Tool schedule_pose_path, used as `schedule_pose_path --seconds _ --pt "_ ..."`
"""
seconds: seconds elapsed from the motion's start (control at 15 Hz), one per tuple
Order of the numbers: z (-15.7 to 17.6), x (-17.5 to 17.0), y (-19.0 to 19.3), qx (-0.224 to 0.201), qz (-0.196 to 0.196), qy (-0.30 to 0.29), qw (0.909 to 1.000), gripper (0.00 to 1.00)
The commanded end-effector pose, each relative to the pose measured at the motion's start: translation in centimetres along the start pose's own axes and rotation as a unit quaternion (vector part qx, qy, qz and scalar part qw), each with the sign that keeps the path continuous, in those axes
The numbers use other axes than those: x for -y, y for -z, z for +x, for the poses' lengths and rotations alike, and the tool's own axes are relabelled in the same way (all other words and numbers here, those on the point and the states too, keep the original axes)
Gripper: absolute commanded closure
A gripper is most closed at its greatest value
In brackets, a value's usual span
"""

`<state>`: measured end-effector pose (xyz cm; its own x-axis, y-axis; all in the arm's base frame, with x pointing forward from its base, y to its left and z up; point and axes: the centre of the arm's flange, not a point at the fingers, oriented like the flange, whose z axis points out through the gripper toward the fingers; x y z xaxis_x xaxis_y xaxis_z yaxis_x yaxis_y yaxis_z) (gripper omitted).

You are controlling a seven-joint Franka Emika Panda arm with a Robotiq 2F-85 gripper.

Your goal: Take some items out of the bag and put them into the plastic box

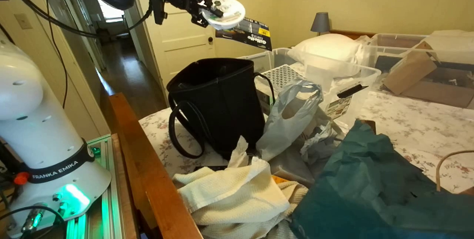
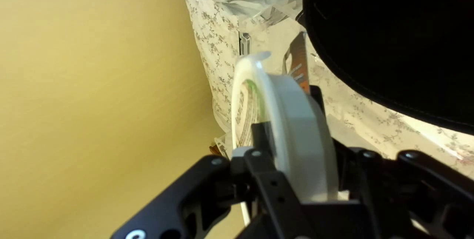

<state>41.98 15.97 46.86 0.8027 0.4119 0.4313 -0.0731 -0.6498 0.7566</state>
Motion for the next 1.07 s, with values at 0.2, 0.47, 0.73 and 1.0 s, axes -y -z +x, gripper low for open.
schedule_pose_path --seconds 0.2,0.47,0.73,1.0 --pt "0.0 0.2 -0.1 0.0 0.001 0.002 1.0 0.68" --pt "1.3 0.9 -2.3 -0.004 0.027 0.019 0.9995 0.92" --pt "3.6 2.2 -4.4 -0.027 0.063 0.043 0.9967 0.92" --pt "6.2 3.2 -5.7 -0.068 0.077 0.057 0.9931 0.92"
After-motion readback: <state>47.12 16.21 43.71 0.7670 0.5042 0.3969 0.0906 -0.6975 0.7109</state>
